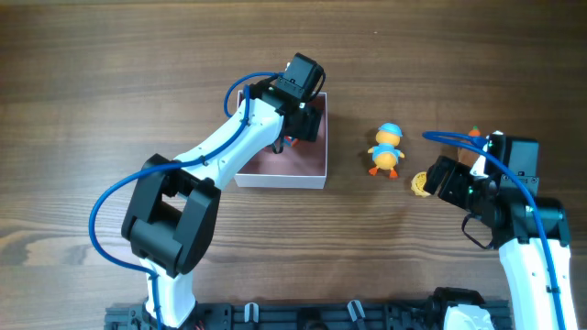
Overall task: Pack container
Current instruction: 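Carry the cube into the box, release, and lift left gripper, then grasp the yellow duck toy with the right gripper, then carry the duck into the box and release it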
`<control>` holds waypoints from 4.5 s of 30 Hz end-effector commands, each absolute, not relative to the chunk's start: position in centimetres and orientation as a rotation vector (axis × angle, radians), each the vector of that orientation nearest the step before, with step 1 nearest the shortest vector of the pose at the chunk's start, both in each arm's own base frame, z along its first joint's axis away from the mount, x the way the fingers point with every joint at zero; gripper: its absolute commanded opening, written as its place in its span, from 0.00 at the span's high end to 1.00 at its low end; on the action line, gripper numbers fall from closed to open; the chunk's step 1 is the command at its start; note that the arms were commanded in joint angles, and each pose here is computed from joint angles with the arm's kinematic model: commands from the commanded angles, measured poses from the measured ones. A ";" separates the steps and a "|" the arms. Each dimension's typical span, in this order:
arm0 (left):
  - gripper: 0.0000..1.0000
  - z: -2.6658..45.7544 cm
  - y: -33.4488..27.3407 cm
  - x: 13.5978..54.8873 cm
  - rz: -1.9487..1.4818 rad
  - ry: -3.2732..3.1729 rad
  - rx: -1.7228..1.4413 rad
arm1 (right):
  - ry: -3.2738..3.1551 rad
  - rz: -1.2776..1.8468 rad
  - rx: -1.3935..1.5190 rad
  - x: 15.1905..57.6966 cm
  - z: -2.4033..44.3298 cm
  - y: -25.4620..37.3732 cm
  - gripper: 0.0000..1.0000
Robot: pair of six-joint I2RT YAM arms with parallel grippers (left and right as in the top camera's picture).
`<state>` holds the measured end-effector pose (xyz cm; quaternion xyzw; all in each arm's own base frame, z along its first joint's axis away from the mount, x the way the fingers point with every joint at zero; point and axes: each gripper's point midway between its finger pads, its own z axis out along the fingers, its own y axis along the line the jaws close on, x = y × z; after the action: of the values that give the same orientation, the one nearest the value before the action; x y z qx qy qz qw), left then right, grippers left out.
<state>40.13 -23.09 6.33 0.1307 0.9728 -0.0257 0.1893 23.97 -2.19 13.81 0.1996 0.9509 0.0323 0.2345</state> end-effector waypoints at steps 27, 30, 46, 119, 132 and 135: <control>0.00 22.2 -1.1 35.4 -0.110 2.624 -0.529 | 2.735 0.156 0.214 32.9 12.9 4.3 0.06; 0.00 22.2 -1.1 35.4 -0.110 2.624 -0.529 | 2.814 0.151 0.306 34.6 9.3 4.6 0.06; 0.00 22.1 -1.1 35.4 -0.110 2.625 -0.530 | 2.994 0.087 0.365 35.1 0.1 4.6 0.13; 0.00 22.0 -1.1 35.1 -0.105 2.640 -0.532 | 2.598 0.336 0.000 40.1 10.6 23.1 0.37; 0.00 21.9 -1.1 35.1 -0.105 2.640 -0.532 | 2.558 0.283 -0.215 40.5 11.1 23.3 0.49; 0.00 22.0 -1.1 35.1 -0.105 2.640 -0.532 | 2.500 0.264 -0.332 41.2 12.1 23.7 0.61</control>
<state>35.18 -0.91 21.99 -0.2011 0.9531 -0.0327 0.2237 40.04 22.80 10.58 -0.0700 0.9543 0.1036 0.2714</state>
